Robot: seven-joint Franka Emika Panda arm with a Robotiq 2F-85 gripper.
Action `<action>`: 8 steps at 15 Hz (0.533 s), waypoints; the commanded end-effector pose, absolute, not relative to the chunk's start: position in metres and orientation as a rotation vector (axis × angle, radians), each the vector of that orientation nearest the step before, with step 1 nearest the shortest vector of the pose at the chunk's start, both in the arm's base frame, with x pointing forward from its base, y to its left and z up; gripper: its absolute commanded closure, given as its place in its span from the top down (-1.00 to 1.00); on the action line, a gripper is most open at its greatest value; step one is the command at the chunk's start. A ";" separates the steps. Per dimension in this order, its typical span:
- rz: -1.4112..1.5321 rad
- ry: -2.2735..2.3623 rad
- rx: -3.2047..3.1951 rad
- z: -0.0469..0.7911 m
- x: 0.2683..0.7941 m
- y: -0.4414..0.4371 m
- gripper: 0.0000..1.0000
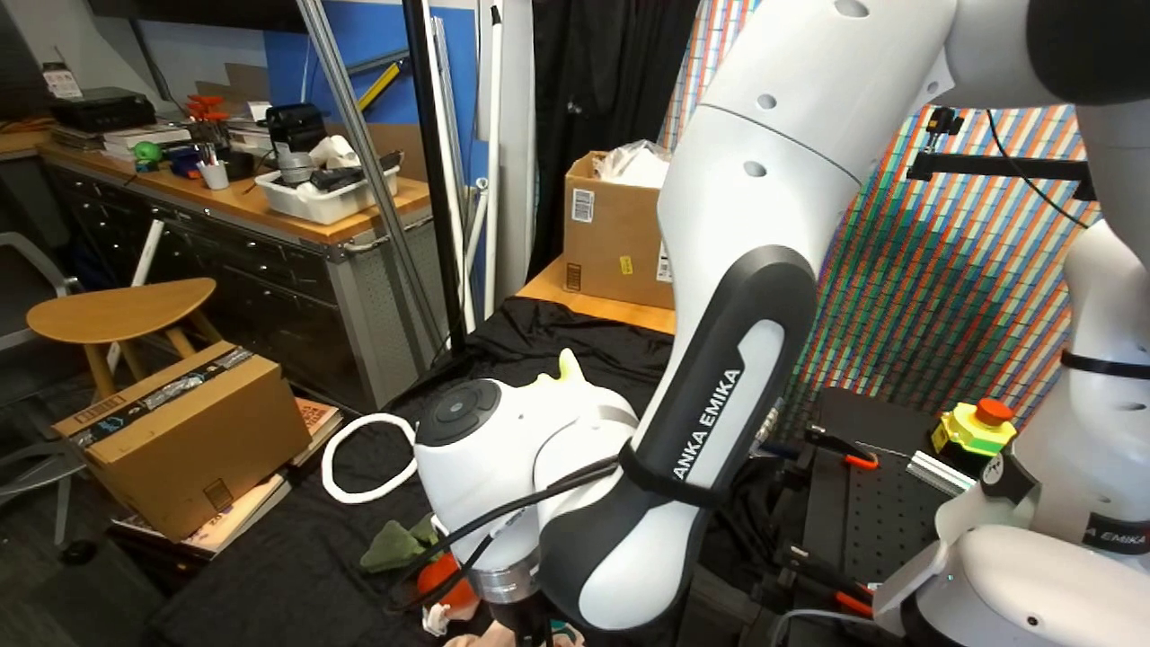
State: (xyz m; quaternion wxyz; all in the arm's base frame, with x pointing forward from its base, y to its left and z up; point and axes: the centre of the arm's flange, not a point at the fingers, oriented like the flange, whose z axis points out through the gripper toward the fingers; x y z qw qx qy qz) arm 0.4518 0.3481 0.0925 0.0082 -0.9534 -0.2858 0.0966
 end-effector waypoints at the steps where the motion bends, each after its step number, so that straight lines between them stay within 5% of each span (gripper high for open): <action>1: 0.285 -0.898 -2.985 0.089 0.444 0.354 1.00; 5: 0.288 -0.922 -2.977 0.087 0.442 0.357 1.00; 6: 0.285 -0.925 -2.974 0.086 0.443 0.357 0.50; 8: 0.280 -0.933 -2.971 0.087 0.443 0.356 0.36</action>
